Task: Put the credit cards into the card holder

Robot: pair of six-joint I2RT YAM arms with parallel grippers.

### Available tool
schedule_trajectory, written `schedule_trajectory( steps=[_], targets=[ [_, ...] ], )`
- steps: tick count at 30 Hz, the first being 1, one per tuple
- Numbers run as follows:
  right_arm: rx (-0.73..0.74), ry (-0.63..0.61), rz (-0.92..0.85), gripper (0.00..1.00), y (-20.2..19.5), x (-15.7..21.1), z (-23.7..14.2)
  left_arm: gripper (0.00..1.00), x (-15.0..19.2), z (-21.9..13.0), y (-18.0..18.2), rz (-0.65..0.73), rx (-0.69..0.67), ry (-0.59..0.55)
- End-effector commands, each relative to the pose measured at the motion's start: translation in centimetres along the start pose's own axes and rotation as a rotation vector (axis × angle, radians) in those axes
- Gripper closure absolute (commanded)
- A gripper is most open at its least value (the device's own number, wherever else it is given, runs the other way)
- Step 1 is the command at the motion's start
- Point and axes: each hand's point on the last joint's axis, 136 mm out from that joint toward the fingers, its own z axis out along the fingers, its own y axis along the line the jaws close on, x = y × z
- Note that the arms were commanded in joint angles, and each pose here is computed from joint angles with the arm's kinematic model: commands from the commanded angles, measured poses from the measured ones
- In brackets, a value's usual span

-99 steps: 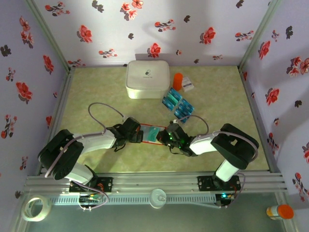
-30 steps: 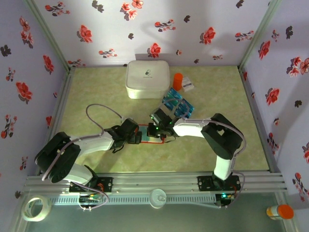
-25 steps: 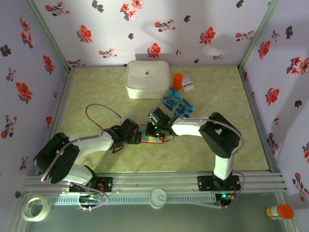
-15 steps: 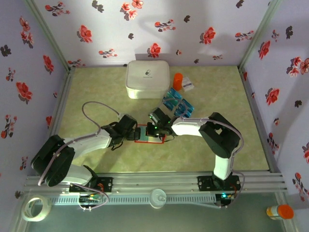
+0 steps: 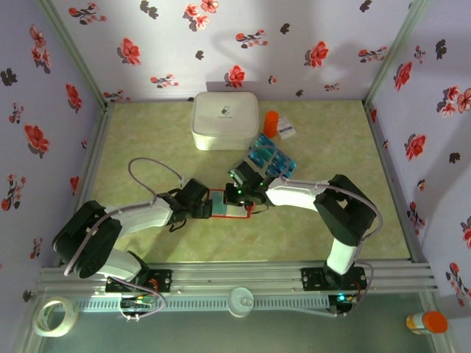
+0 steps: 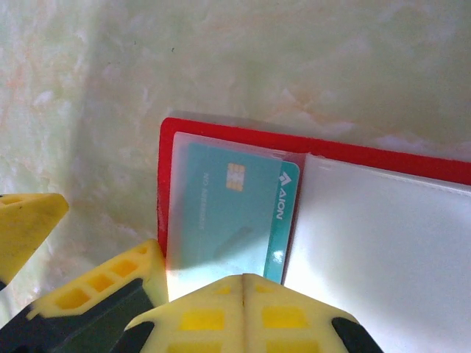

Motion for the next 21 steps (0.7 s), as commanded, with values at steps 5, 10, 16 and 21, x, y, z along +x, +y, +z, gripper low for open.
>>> schedule_trajectory(
  steps=[5, 10, 16, 21],
  targets=[
    [0.049, 0.008, -0.019, 0.95, -1.1, 0.0, 0.1, 0.0, 0.6, 0.5, 0.5, -0.018, -0.013, 0.009],
    [0.054, 0.02, -0.021, 0.95, -1.1, 0.1, 0.7, 0.0, 0.6, 0.5, 0.5, -0.018, -0.012, 0.007],
    [0.074, 0.046, -0.023, 0.95, -1.6, 0.4, 1.8, 0.0, 0.6, 0.5, 0.6, -0.021, -0.009, 0.003],
    [0.061, 0.078, -0.028, 0.96, -0.9, 0.6, 2.6, 0.0, 0.7, 0.5, 0.5, -0.023, -0.004, 0.002]
  ],
)
